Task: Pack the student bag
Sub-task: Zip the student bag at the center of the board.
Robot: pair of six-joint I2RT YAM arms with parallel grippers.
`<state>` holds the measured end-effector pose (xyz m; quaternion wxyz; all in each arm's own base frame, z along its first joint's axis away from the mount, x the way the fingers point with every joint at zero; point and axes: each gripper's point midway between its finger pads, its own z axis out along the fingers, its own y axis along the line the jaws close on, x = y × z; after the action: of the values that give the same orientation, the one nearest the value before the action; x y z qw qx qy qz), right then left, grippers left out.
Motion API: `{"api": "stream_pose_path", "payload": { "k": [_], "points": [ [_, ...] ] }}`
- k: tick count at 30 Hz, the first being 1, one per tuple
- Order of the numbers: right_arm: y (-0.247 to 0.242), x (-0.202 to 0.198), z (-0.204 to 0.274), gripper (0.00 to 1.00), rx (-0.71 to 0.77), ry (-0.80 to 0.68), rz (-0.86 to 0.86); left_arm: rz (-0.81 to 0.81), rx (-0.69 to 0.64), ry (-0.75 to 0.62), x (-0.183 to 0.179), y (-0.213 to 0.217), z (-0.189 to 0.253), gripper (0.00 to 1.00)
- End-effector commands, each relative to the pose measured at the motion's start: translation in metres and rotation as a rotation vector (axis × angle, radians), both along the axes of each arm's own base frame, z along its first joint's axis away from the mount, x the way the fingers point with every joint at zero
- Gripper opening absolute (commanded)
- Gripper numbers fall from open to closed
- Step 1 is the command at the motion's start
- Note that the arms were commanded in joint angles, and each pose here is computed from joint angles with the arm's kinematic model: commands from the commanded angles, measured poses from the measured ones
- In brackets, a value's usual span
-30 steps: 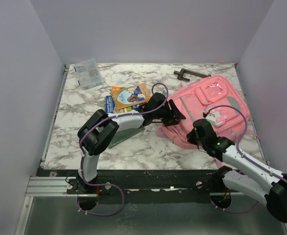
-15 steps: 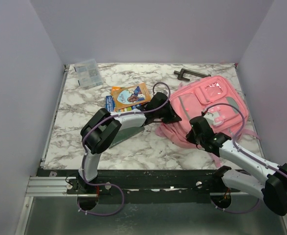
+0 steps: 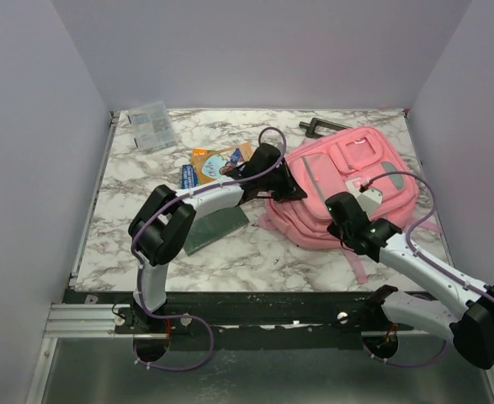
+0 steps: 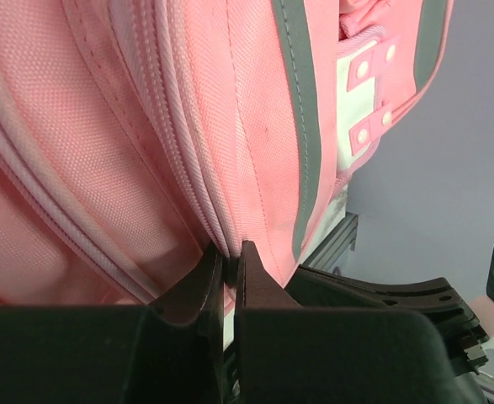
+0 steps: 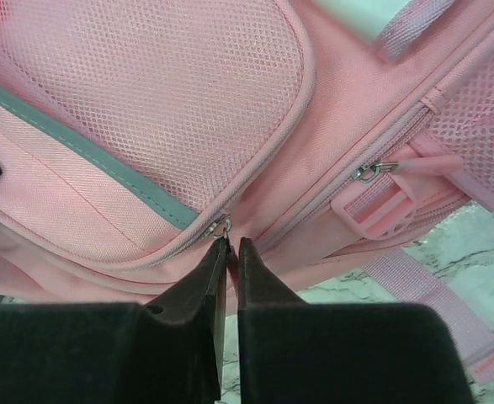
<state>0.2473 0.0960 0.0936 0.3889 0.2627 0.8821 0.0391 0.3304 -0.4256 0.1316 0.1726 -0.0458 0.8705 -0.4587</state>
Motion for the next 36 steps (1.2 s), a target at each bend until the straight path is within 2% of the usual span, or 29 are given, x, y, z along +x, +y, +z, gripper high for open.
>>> {"api": "stream_pose_path", "payload": {
  "k": [1,4,7,9,12,15,22,27,32,36],
  "points": [
    [-0.040,0.002,0.022,0.12,-0.202,-0.032,-0.076,-0.051,-0.149,-0.065,0.002,-0.006,0.061,0.00],
    [-0.034,0.003,0.033,0.16,-0.201,-0.056,0.011,-0.063,-0.177,-0.070,-0.001,-0.005,0.072,0.00],
    [-0.015,0.005,0.045,0.27,-0.136,-0.099,0.131,-0.065,-0.200,-0.080,-0.003,-0.005,0.082,0.00],
    [-0.011,0.003,0.052,0.35,-0.108,-0.105,0.137,-0.074,-0.213,-0.078,-0.004,-0.006,0.085,0.00],
    [-0.008,0.002,0.058,0.46,-0.107,-0.086,0.158,-0.078,-0.230,-0.070,-0.005,-0.007,0.088,0.00],
    [0.005,0.001,0.061,0.54,-0.105,-0.076,0.268,-0.089,-0.255,-0.070,-0.007,-0.009,0.095,0.00],
    [0.040,0.005,0.090,0.64,-0.045,-0.148,0.487,-0.107,-0.301,-0.072,-0.013,-0.009,0.114,0.00],
    [0.031,0.009,0.102,0.76,-0.034,-0.165,0.392,-0.093,-0.326,-0.068,-0.017,-0.005,0.120,0.00],
    [0.048,0.006,0.088,0.76,0.059,-0.128,0.407,-0.103,-0.361,-0.075,-0.023,-0.004,0.132,0.00],
    [0.037,0.011,0.095,0.77,0.019,-0.140,0.354,-0.122,-0.377,-0.074,-0.032,-0.004,0.134,0.00]
  ]
}}
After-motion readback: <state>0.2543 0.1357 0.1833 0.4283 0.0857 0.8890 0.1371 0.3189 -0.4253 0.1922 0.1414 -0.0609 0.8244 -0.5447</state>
